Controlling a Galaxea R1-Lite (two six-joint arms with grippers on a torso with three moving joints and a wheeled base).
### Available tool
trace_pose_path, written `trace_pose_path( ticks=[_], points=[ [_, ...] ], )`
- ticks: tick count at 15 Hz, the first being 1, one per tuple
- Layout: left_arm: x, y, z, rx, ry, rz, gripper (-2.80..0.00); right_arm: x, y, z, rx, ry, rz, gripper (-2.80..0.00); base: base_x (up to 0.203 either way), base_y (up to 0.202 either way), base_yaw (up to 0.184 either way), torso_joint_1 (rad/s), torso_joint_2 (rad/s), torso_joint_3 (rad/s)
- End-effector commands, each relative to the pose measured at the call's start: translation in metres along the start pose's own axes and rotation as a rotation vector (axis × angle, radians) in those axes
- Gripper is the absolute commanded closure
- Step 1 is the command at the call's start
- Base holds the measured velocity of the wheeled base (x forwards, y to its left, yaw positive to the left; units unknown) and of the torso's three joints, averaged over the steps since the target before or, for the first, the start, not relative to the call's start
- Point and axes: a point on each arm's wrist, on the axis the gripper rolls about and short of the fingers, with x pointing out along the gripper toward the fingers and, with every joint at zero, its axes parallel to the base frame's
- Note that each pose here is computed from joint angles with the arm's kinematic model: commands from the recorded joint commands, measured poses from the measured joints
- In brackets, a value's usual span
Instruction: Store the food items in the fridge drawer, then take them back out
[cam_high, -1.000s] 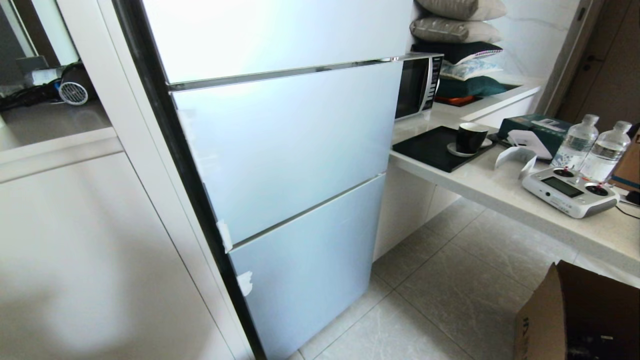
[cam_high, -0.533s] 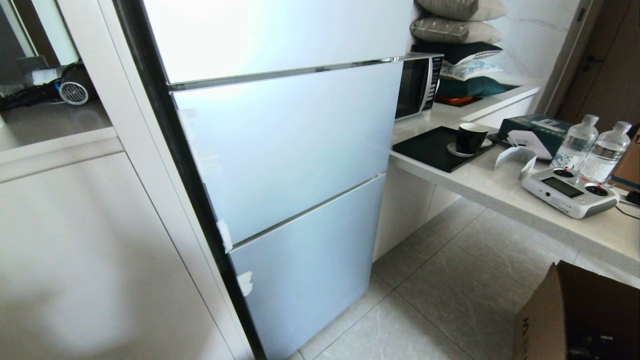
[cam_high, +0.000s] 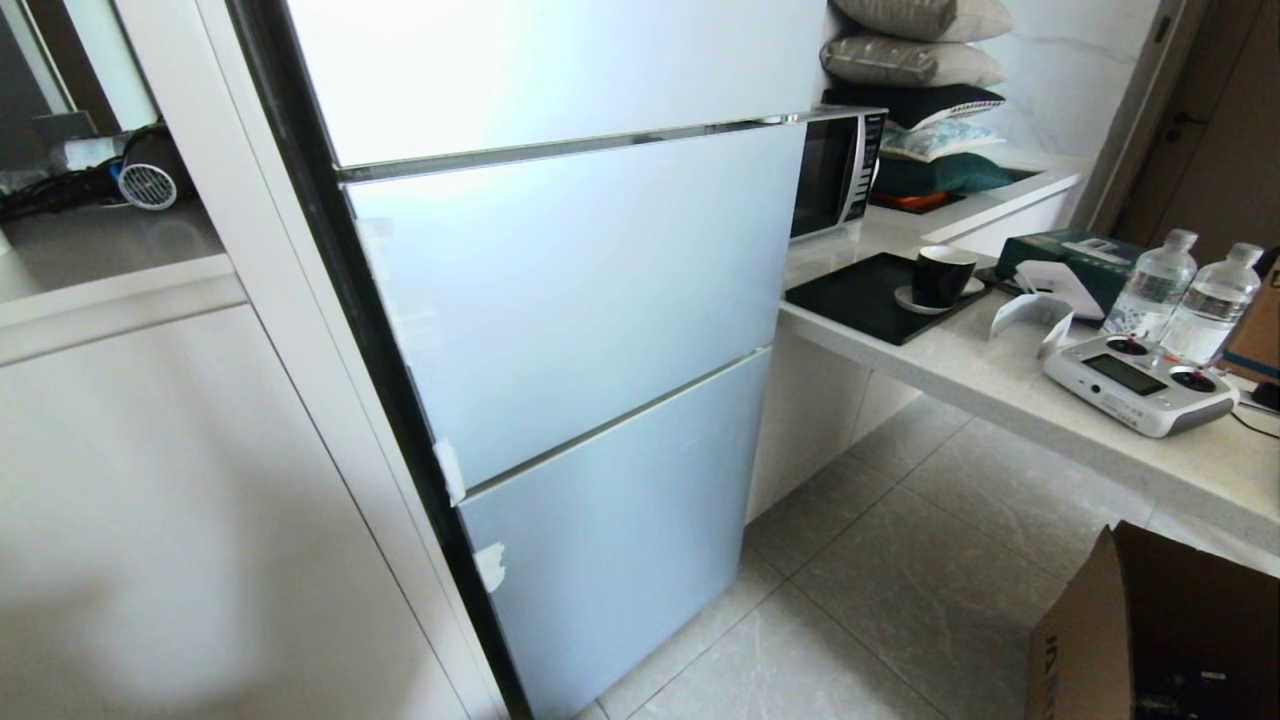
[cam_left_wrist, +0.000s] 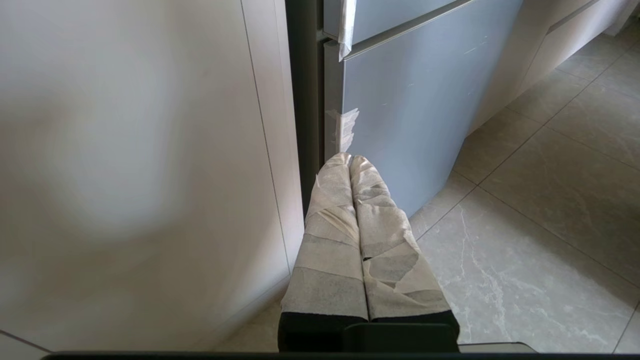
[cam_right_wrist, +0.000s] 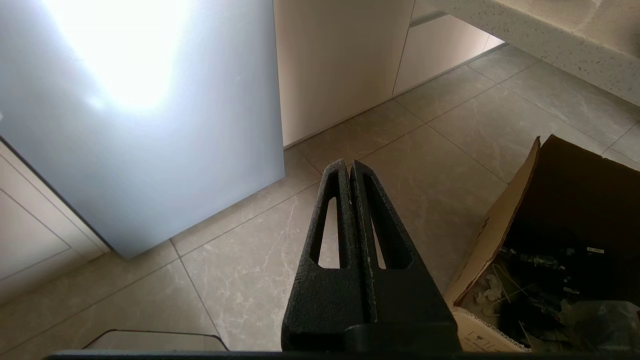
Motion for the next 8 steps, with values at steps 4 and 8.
trace_pose_path(
  ticks=[4,8],
  points=[
    [0.0001,0.0,-0.0001,0.0,0.003,0.001,0.0,0.0002,-0.0001,-0.0002,0.007,0.006,-0.005,0.0,0.0,0.0,0.0,0.0,0.0,0.0],
    [0.0001,0.0,-0.0001,0.0,0.003,0.001,0.0,0.0002,-0.0001,-0.0002,0.005,0.006,-0.005,0.0,0.0,0.0,0.0,0.0,0.0,0.0]
  ],
)
